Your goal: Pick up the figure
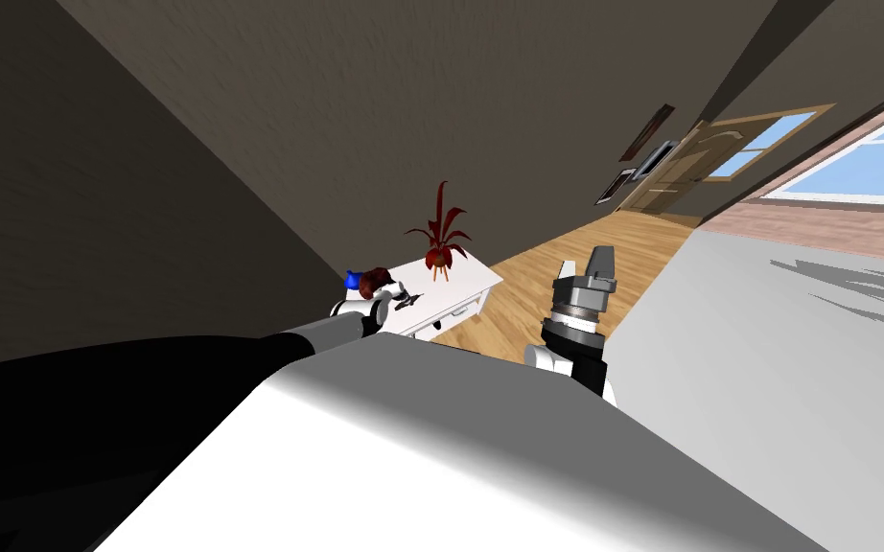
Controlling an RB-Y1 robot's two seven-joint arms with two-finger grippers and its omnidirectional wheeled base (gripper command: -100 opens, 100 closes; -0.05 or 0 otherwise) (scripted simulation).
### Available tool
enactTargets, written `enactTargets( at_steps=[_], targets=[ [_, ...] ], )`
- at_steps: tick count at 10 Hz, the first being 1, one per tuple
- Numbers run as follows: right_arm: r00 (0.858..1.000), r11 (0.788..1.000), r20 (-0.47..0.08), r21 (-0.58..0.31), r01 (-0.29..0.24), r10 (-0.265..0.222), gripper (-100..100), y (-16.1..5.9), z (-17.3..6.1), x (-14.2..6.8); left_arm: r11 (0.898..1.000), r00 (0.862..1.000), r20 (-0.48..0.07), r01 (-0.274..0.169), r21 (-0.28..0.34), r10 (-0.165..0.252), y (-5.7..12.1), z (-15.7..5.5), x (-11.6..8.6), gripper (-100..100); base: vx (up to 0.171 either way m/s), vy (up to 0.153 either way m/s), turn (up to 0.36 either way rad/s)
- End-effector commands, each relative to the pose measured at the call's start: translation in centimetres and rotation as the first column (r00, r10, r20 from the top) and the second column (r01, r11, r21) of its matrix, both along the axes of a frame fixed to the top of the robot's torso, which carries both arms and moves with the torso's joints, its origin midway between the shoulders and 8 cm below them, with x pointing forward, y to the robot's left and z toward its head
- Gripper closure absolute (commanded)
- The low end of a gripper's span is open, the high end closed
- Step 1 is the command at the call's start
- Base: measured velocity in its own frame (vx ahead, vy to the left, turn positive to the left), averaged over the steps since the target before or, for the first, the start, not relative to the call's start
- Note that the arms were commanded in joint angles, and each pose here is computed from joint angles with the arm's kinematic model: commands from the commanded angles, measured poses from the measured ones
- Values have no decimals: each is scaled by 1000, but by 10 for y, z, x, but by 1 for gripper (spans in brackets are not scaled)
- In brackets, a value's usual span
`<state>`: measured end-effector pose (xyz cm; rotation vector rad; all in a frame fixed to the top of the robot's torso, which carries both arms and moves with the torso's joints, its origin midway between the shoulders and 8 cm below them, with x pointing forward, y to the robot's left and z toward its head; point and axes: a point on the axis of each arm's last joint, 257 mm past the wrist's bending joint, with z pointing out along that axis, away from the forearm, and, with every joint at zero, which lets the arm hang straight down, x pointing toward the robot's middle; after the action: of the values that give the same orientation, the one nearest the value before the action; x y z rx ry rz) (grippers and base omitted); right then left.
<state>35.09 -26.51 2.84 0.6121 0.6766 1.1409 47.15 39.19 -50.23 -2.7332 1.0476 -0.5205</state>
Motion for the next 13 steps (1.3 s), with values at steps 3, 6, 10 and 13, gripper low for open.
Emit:
enactTargets(
  at_steps=[3,6,10,13],
  targets=[
    [1000,1000,0,0,0,0,0,0,0,0,1000,1000,0,2,0,-2,-6,-8,-4,-100,44,20,0],
    [1000,1000,0,0,0,0,0,0,0,0,1000,1000,0,3,1,-3,-7,-8,-4,100,0,0,0],
    [1000,1000,0,0,0,0,0,0,0,0,1000,1000,1,-1,1,1,1,4,4,100,-16,-5,-2],
    [1000,1000,0,0,0,0,0,0,0,0,1000,1000,3,0,3,0,3,7,6,100,-59,-29,0]
  ],
)
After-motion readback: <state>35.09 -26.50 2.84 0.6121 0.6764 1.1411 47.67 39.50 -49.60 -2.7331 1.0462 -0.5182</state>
